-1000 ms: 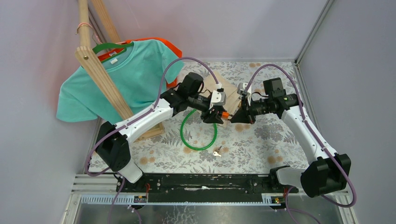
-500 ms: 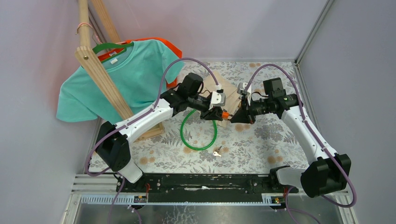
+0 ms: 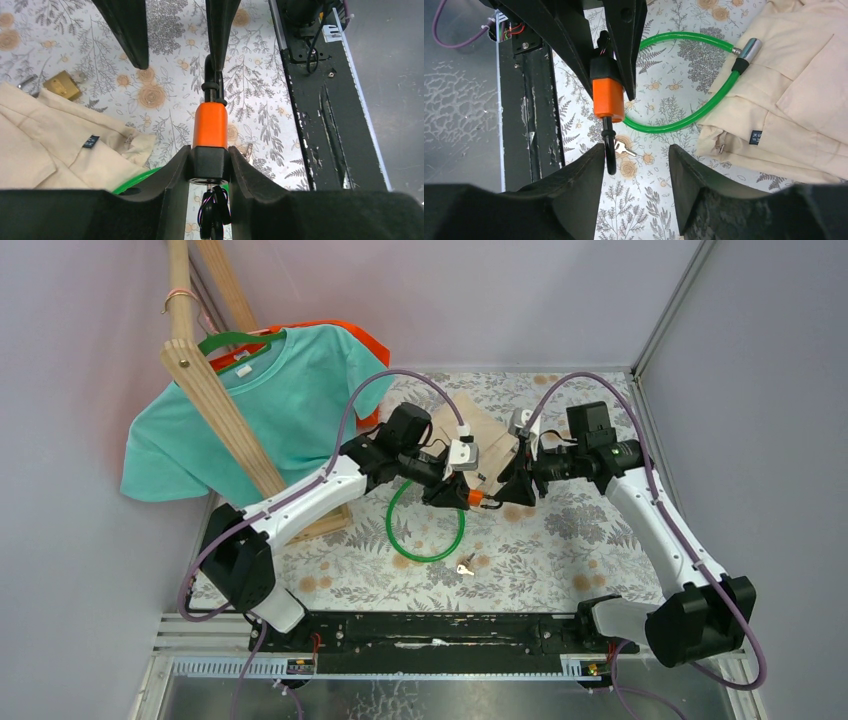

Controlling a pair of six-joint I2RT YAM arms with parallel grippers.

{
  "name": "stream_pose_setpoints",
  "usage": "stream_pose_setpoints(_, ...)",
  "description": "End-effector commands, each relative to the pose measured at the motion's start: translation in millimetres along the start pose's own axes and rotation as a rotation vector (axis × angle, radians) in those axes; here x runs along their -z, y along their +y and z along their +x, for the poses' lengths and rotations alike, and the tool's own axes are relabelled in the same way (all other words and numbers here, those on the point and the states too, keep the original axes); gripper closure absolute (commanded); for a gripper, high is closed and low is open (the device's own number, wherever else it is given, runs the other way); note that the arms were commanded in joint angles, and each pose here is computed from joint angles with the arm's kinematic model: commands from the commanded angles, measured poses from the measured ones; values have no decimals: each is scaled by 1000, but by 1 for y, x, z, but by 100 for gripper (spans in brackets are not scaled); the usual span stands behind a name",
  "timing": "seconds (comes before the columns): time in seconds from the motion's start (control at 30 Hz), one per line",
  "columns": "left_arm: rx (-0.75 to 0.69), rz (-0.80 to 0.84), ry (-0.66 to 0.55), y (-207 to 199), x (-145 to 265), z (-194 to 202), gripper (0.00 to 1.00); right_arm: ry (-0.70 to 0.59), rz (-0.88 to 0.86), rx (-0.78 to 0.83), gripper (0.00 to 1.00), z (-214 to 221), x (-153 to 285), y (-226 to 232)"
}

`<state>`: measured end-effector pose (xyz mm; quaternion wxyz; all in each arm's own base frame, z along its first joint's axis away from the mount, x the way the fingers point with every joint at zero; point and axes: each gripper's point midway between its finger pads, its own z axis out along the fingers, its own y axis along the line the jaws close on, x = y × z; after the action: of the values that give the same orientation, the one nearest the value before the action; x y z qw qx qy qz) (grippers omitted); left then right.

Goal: Lock with the key
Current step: Pick up the lock from the center of the board, then lock the lock.

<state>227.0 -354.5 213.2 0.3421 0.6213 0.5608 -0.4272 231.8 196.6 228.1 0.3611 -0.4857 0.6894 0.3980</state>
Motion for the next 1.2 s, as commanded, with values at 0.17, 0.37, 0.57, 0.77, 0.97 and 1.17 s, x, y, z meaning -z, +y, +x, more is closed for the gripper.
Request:
stream_pose_setpoints(0.17, 17, 13, -51, -12, 8, -18, 100, -11, -16, 75, 41, -8, 5, 13)
stream_pose_setpoints(0.37, 49, 9, -72, -10, 8, -21, 100, 6, -31, 63, 40, 6, 2, 20)
stream_pose_setpoints(0.57, 78, 18, -92, -11, 7, -25, 100, 28, -33, 46, 58, 20, -5, 20)
stream_pose_setpoints(0.77, 89, 16, -90, -10, 5, -23, 100, 33, -50, 44, 73, 22, -9, 21)
stream_pose_setpoints(0.97, 99, 16, -97, -9, 4, -24, 100, 31, -63, 44, 89, 21, -12, 23)
stream_pose_setpoints(1.17, 133, 3, -110, -5, 0, -20, 100, 14, -74, 32, 100, 20, -16, 24)
